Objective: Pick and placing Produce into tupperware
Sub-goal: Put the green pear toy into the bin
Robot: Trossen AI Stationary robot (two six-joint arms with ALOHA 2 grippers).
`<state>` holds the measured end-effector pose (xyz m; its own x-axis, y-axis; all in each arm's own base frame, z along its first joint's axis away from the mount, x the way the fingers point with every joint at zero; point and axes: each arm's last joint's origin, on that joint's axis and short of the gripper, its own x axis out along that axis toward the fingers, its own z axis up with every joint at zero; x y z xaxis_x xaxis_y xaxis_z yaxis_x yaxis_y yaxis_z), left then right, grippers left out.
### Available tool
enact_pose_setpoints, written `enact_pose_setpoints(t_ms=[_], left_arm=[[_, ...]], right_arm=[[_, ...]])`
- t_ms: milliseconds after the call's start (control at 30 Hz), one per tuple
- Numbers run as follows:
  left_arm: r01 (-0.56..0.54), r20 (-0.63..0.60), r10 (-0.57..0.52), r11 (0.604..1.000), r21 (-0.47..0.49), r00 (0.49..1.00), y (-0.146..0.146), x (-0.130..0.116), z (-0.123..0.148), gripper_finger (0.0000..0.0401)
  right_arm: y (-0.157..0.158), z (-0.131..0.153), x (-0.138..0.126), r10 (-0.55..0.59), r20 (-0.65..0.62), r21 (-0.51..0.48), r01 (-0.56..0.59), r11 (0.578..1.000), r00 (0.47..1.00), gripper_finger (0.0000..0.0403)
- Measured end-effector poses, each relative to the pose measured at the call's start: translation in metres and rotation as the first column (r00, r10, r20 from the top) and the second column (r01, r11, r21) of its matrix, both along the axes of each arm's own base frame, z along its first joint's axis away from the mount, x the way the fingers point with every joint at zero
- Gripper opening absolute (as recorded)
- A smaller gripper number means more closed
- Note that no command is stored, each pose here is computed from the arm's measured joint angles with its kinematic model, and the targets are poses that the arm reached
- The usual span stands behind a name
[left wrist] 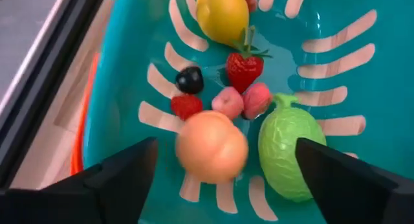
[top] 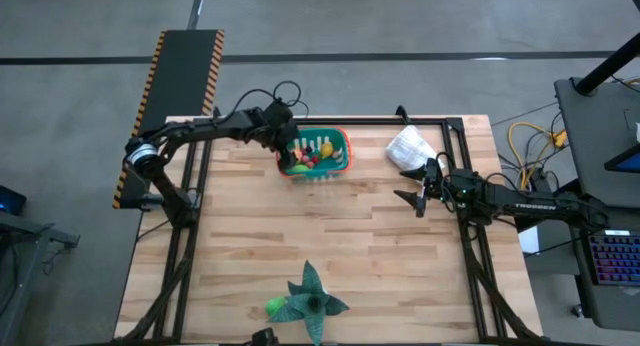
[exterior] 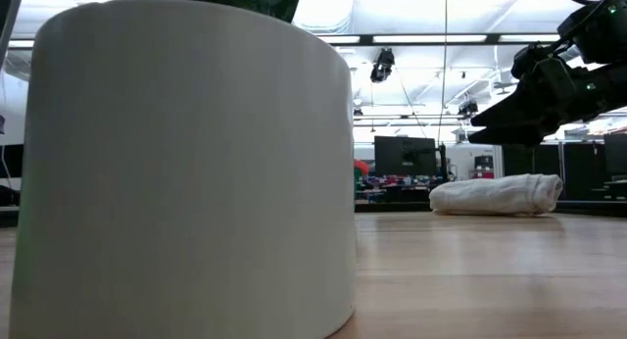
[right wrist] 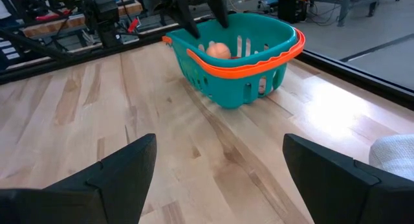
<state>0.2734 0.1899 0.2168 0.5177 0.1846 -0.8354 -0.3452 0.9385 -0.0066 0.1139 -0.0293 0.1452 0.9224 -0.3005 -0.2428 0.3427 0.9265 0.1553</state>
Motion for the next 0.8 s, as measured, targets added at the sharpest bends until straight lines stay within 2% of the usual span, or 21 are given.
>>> enact_pose_setpoints(t_ms=[133, 267, 433, 533, 667, 800], left_arm=[[0.022, -0.008, -0.021, 1.0, 0.012, 1.0, 0.0, 0.001, 0.007, 0.0376], [0.032, 0.0, -0.032, 0.999, 0.018, 0.999, -0.001, 0.005, 0.024, 0.0381], [0.069, 0.064, -0.074, 0.996, 0.064, 0.995, -0.013, 0.007, 0.063, 0.0381], [0.126, 0.137, -0.139, 0.987, 0.102, 0.981, -0.029, 0.004, 0.088, 0.0381], [0.247, 0.272, -0.271, 0.961, 0.122, 0.923, -0.059, -0.005, 0.121, 0.0381], [0.392, 0.402, -0.425, 0.905, 0.166, 0.811, -0.096, -0.013, 0.148, 0.0381]], right_arm=[[0.0, 0.0, 0.0, -0.001, 0.001, 0.001, 0.001, 1.0, 1.0, 0.0327], [0.0, 0.0, 0.0, 0.0, 0.0, 0.001, 0.0, 1.0, 1.0, 0.0327], [0.0, 0.0, 0.0, 0.0, 0.001, 0.001, 0.0, 1.0, 1.0, 0.0327], [0.0, 0.0, 0.0, 0.0, 0.0, 0.001, 0.0, 1.0, 1.0, 0.0327], [0.0, 0.0, 0.0, 0.0, 0.0, 0.001, 0.0, 1.0, 1.0, 0.0327], [0.0, 0.0, 0.0, 0.0, 0.001, -0.001, 0.0, 1.0, 1.0, 0.0327]])
